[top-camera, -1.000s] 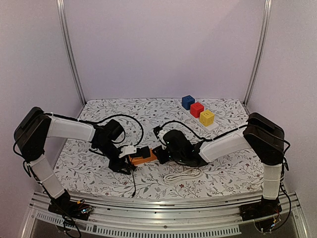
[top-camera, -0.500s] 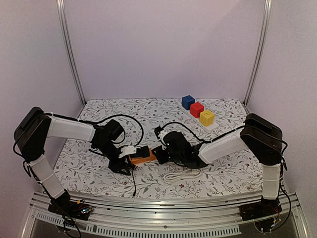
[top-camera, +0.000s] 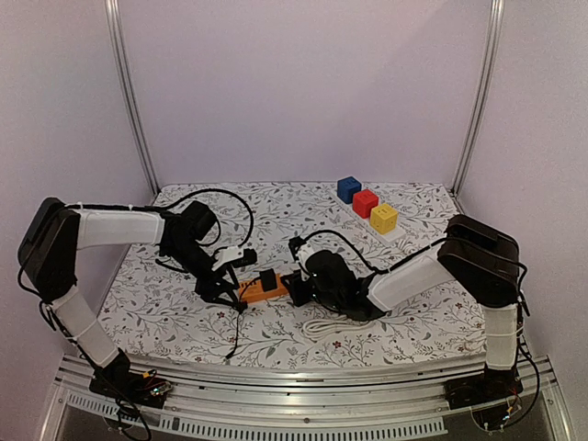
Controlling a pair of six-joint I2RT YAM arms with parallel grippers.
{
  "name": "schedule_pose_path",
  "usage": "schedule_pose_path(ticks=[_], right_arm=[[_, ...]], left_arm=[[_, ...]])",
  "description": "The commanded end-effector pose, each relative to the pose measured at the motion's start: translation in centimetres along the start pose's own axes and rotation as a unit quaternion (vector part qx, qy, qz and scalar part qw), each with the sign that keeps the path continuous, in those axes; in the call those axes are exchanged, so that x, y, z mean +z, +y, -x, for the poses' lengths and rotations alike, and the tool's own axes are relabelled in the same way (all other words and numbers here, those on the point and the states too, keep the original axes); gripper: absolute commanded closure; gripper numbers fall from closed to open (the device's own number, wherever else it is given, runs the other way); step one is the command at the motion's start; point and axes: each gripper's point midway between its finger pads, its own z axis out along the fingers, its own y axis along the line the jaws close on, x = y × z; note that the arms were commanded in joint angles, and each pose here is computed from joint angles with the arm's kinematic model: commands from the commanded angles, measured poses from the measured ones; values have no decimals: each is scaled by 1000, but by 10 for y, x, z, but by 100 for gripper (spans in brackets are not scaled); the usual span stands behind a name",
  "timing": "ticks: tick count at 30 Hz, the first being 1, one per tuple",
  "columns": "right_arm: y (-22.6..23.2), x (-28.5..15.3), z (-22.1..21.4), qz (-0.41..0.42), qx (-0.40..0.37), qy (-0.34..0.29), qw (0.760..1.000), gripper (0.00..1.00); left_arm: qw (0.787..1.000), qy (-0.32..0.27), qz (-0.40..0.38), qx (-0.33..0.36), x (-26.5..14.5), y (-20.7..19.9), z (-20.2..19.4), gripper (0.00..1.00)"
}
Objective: Insert the plug
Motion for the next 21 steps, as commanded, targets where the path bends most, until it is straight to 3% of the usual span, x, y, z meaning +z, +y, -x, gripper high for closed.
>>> schedule_pose_path(ticks=[1, 4, 8, 10, 21], right_arm=[[-127, -105, -282, -175, -100, 487, 850, 98], [-123, -102, -249, -176, -146, 474, 850, 85], [-101, -93, -190, -156, -174, 437, 868, 58], [-88, -90, -168, -141, -176, 422, 878, 50], [-21, -78, -29, -53, -177, 298, 936, 37]], left_arm=[[1000, -20, -6, 4, -16, -4, 14, 35], [1000, -20, -4, 4, -18, -4, 15, 34], [1000, -24, 4, 6, -24, -3, 21, 34], [1000, -25, 8, 8, -27, -2, 23, 33], [999, -26, 28, 17, -41, -5, 27, 32]])
